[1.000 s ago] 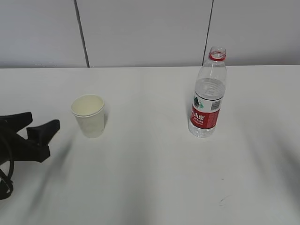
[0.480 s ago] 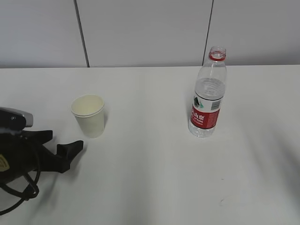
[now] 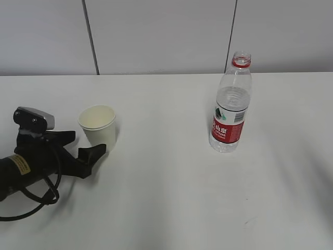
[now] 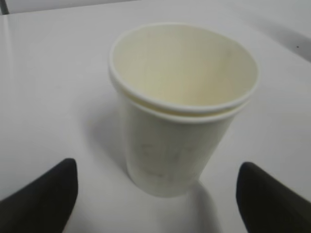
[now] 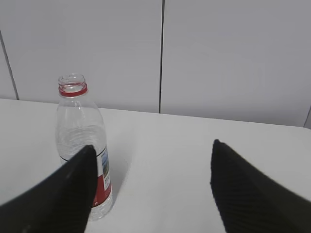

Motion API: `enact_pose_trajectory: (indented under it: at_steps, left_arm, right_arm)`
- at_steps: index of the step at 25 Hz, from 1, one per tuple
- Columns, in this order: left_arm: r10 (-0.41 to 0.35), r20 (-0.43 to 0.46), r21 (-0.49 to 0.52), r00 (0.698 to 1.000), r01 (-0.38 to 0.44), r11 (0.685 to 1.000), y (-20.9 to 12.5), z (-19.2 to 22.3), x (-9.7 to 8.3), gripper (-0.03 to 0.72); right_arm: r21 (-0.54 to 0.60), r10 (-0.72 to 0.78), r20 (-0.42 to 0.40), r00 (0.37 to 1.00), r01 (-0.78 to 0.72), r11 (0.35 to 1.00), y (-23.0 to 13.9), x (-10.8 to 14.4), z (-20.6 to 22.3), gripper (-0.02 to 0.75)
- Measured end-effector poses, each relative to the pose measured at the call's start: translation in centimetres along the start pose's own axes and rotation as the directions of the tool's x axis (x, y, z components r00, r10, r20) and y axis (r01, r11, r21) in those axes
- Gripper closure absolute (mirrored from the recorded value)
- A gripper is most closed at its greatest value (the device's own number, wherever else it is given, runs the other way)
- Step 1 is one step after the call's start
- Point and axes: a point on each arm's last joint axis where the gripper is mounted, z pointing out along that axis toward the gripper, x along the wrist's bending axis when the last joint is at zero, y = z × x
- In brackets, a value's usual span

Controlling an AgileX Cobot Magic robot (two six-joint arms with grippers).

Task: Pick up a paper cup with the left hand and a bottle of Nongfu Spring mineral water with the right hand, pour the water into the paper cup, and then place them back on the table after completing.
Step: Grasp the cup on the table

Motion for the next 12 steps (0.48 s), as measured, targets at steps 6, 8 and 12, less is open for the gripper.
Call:
enact_pose_trajectory:
  at_steps: [6, 8, 12]
  left_arm:
    - [0.028, 0.045, -0.026, 0.999, -0.027, 0.999, 0.2, 2.4, -0.7, 0.097]
    - [0.027, 0.04, -0.039, 0.999, -0.026, 0.999, 0.3, 3.3, -0.9, 0.099]
    - [0.022, 0.027, -0.055, 0.999, -0.021, 0.998, 0.3, 4.8, -0.8, 0.101]
  right_arm:
    - [0.0, 0.0, 0.0, 1.0, 0.0, 1.0, 0.0, 0.0, 0.0, 0.204]
    - [-0.002, 0.0, 0.0, 1.0, 0.0, 1.0, 0.0, 0.0, 0.0, 0.204]
    - [-0.019, 0.0, 0.001, 1.0, 0.0, 1.0, 0.2, 0.0, 0.0, 0.204]
